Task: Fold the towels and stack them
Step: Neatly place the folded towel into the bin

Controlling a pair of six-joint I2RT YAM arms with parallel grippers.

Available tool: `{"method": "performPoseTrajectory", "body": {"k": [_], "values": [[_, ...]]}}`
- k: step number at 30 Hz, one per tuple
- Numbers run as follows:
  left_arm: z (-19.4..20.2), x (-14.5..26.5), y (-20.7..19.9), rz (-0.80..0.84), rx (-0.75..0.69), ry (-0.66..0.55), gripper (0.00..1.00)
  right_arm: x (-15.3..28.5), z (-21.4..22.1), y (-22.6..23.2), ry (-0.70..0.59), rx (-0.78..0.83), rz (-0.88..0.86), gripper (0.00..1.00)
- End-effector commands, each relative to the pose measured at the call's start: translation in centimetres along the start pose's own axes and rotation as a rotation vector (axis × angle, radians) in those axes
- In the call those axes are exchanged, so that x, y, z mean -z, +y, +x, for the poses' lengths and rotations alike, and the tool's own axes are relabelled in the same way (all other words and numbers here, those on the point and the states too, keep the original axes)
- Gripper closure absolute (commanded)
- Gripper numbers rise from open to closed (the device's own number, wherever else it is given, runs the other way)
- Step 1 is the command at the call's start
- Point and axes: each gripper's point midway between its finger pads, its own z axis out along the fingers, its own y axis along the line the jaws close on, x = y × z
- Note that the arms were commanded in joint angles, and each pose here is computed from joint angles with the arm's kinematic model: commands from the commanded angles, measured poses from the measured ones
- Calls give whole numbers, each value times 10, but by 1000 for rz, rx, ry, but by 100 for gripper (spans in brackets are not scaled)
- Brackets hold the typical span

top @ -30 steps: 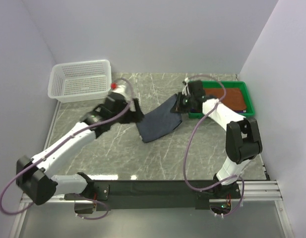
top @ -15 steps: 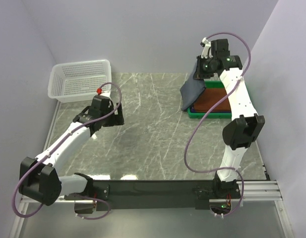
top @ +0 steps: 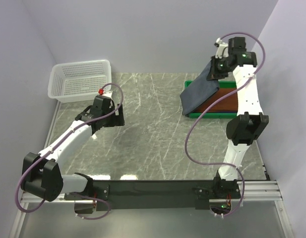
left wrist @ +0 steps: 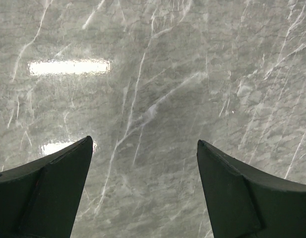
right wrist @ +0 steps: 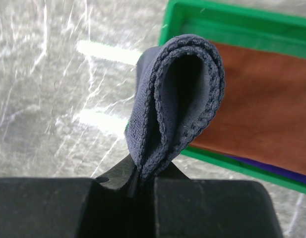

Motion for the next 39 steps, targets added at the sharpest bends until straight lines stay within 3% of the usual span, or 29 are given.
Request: {"method": "performPoseTrajectory", "body": {"k": [1, 23, 39], "values": [[-6, -3, -2, 16, -6, -15, 9, 20, -21, -6, -94, 25, -28, 100], [3, -19, 4, 4, 10, 42, 10, 47, -44, -36, -206, 49, -30, 100], [7, -24, 3, 10, 10, 68, 10, -1, -10, -96, -73, 35, 139, 100]]}}
